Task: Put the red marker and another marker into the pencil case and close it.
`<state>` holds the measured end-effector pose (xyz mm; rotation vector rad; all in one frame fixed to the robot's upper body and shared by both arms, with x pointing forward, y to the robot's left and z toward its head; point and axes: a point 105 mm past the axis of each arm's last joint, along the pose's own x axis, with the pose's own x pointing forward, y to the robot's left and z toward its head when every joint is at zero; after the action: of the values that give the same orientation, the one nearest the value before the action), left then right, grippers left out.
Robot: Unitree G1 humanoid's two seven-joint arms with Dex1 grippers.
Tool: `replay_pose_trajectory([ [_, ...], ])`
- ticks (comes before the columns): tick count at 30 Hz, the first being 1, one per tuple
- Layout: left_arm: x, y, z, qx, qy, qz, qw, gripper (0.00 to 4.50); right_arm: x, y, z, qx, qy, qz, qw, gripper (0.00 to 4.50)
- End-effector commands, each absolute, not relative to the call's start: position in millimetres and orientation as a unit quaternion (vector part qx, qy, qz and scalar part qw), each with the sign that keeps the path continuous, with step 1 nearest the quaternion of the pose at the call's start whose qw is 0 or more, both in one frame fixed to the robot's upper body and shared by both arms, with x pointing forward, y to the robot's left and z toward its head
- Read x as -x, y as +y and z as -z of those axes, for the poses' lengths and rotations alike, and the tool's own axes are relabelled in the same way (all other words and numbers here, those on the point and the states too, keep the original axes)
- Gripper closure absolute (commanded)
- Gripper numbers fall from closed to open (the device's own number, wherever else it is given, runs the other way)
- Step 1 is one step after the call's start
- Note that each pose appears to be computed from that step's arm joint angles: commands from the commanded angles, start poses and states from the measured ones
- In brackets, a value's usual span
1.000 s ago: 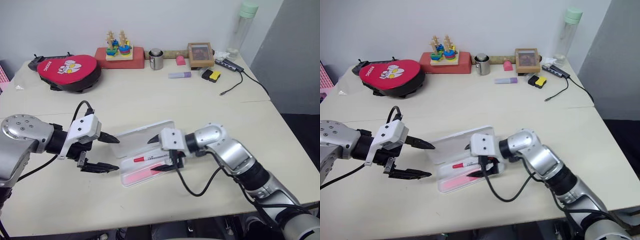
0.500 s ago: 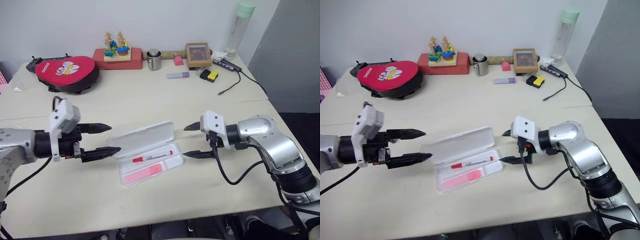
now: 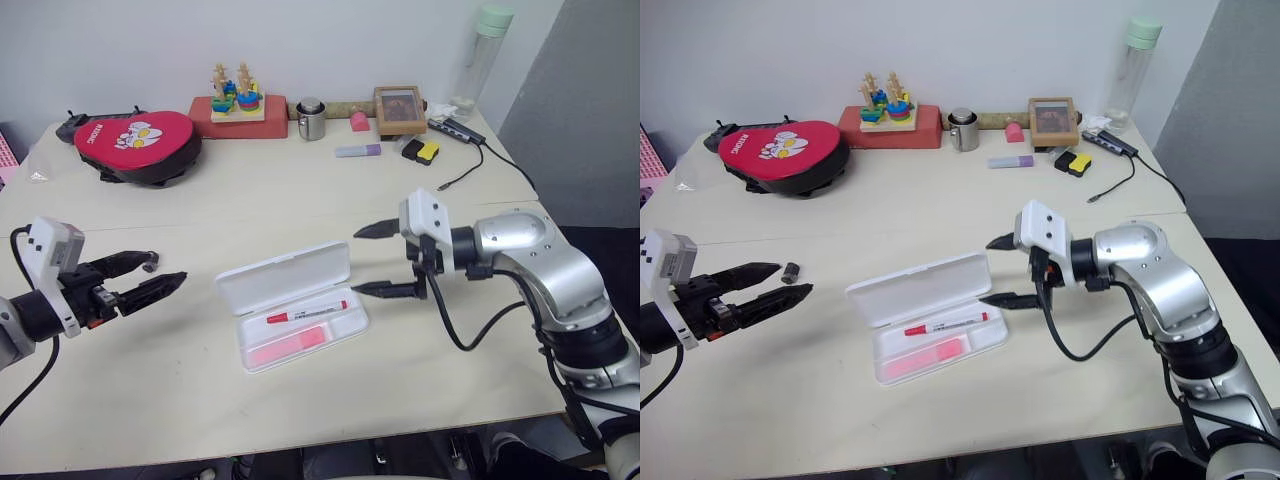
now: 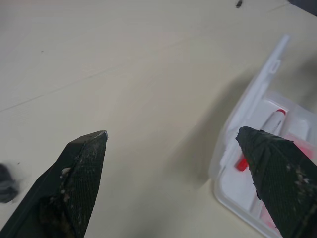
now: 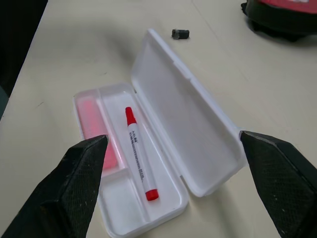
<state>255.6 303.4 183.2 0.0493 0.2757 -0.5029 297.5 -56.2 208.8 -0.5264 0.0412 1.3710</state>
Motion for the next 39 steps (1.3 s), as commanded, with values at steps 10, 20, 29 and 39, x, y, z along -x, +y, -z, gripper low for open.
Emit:
replay_pose_trajectory([
  [10, -294.2, 341.1, -166.9, -0.06, 0.133, 0.117, 0.982, 0.0, -284.2, -50.7, -205.2, 0.282, -0.002, -0.64, 0.715, 0.05],
  [20, -320.7, 353.1, -143.9, -0.04, 0.153, 0.041, 0.987, 0.0, -282.9, -45.5, -206.3, 0.281, -0.003, -0.639, 0.716, 0.05],
  [29, -326.3, 356.9, -126.0, -0.017, 0.162, -0.005, 0.987, 0.0, -281.9, -44.5, -207.3, 0.281, 0.001, -0.635, 0.72, 0.05],
  [39, -336.6, 352.9, -110.9, 0.006, 0.175, -0.028, 0.984, 0.0, -282.6, -44.6, -206.4, 0.279, 0.005, -0.633, 0.722, 0.05],
])
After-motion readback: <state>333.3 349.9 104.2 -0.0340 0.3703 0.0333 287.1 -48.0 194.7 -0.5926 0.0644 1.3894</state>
